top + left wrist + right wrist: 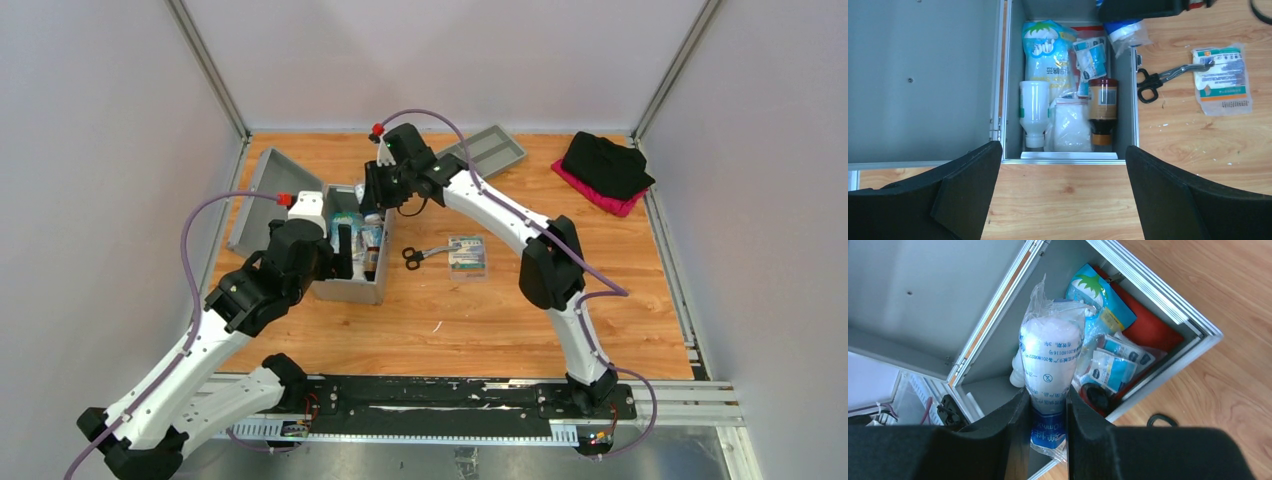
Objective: Organize the medicine kit
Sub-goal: Place the medical item at the medicine box.
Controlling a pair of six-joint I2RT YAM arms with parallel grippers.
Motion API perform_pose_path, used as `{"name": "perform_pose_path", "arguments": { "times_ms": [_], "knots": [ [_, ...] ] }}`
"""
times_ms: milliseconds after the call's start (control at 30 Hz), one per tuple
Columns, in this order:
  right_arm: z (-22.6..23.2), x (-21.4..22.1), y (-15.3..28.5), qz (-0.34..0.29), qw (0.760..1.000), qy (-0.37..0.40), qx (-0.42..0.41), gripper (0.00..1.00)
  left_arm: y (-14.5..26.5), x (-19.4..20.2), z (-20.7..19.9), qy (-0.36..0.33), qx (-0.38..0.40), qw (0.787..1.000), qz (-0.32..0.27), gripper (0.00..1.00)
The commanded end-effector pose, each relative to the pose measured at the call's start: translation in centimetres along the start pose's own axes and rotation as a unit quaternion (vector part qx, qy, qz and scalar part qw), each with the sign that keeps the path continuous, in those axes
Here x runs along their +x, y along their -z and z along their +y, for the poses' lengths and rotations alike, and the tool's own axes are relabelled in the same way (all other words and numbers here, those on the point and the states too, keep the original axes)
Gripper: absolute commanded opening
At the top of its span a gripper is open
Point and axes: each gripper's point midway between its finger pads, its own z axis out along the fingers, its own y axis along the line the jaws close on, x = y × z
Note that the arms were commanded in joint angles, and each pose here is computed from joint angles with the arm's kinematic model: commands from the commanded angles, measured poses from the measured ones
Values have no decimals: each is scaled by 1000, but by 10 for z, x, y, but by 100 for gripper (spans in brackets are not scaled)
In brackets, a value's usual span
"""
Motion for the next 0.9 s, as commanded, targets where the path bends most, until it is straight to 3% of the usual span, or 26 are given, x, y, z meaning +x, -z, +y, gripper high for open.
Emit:
{"name": "perform_pose_path", "arguments": {
  "times_ms": [0,167,300,533,667,867],
  "knots": [
    [25,9,-10,27,999,32,-34,33,-2,2,10,-9,-26,1000,-1,100],
    [12,2,6,6,998,59,10,52,-9,4,5,-11,-17,1000,9,100],
    [9,-3,28,-7,997,74,23,59,-18,4,-6,-13,6,1000,17,100],
    [-11,-1,100,-51,993,76,78,60,-46,16,-37,-2,56,997,52,98],
    [-36,29,137,-57,987,74,129,58,-71,32,-50,18,73,993,87,86],
    [-63,72,186,-75,978,46,187,54,-107,54,-38,64,63,987,130,71]
  ]
}}
